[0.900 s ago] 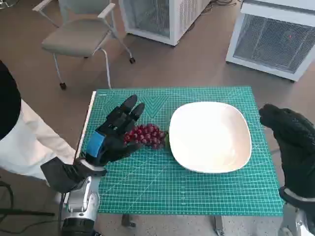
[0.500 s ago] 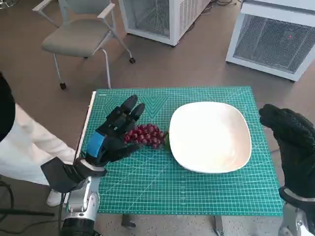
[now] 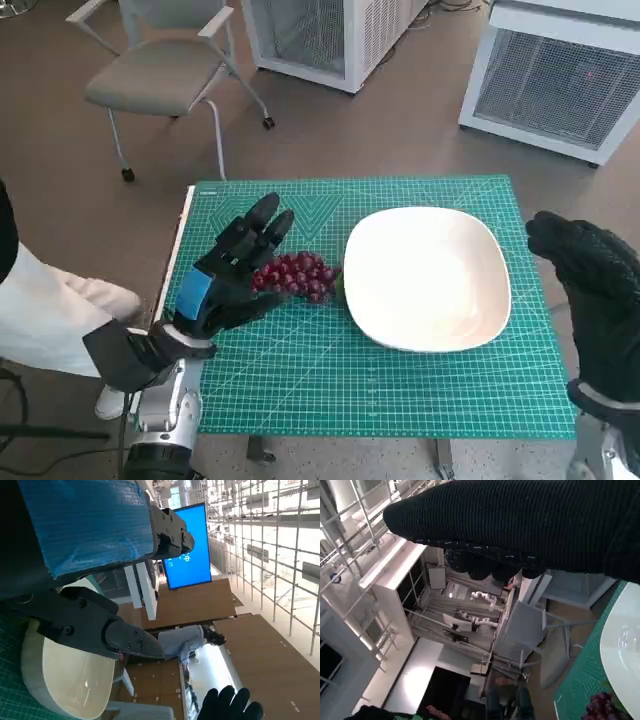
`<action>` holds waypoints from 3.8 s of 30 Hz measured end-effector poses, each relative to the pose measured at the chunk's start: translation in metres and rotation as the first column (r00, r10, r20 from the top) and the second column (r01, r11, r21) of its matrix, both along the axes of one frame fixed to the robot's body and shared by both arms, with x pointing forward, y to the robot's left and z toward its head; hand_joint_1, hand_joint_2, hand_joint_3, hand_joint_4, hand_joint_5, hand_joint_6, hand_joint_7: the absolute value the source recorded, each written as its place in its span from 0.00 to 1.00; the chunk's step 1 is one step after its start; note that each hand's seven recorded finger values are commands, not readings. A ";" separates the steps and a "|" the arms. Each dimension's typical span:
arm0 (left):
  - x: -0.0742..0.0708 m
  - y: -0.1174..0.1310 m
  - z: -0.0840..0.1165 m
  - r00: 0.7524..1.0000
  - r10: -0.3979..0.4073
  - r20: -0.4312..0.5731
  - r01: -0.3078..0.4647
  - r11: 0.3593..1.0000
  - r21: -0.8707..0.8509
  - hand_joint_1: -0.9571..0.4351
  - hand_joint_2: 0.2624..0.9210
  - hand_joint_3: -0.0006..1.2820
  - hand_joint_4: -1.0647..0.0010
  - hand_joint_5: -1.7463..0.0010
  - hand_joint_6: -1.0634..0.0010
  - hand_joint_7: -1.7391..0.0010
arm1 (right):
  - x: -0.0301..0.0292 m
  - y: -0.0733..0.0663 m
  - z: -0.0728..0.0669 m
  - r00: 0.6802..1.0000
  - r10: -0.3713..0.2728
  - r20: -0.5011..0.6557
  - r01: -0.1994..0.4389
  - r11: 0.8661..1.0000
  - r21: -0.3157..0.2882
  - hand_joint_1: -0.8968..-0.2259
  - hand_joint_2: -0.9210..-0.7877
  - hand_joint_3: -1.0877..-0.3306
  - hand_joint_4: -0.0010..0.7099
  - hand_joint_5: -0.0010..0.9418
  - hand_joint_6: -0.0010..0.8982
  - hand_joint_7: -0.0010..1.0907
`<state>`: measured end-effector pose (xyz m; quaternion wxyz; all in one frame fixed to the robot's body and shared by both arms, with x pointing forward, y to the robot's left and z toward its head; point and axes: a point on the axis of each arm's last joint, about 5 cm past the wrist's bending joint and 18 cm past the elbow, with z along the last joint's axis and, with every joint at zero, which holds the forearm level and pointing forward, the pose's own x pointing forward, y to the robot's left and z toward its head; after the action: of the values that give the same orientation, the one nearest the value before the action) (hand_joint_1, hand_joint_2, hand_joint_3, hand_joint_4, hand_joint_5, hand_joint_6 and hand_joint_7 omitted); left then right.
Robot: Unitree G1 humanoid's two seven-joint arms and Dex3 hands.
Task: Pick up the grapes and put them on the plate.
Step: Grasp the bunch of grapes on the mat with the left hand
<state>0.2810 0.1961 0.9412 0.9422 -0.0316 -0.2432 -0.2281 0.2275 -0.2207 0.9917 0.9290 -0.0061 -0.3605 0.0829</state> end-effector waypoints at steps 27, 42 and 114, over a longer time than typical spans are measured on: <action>-0.001 0.002 0.025 0.972 0.194 0.131 -0.233 0.841 0.488 0.53 0.84 0.00 0.99 1.00 0.90 0.99 | 0.0004 -0.001 0.001 1.000 -0.002 0.005 0.002 1.000 -0.006 0.40 0.00 0.53 0.51 0.01 0.00 0.62; 0.001 -0.028 0.069 0.913 0.261 0.315 -0.395 0.362 0.844 0.57 0.72 0.00 1.00 1.00 0.89 0.99 | 0.0021 -0.002 -0.001 1.000 -0.004 -0.002 0.004 1.000 -0.006 0.42 0.00 0.53 0.51 0.01 0.00 0.62; 0.081 -0.094 0.050 0.929 0.360 0.083 -0.027 -0.159 0.987 0.70 0.99 0.09 0.89 0.98 0.79 0.99 | 0.0021 -0.002 0.000 1.000 -0.003 -0.005 0.003 1.000 0.000 0.41 0.00 0.53 0.50 0.01 0.00 0.64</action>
<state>0.3618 0.1017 0.9912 0.6870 0.6943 0.1152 -0.1811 0.2297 -0.2225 0.9919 0.9301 -0.0062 -0.3580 0.0816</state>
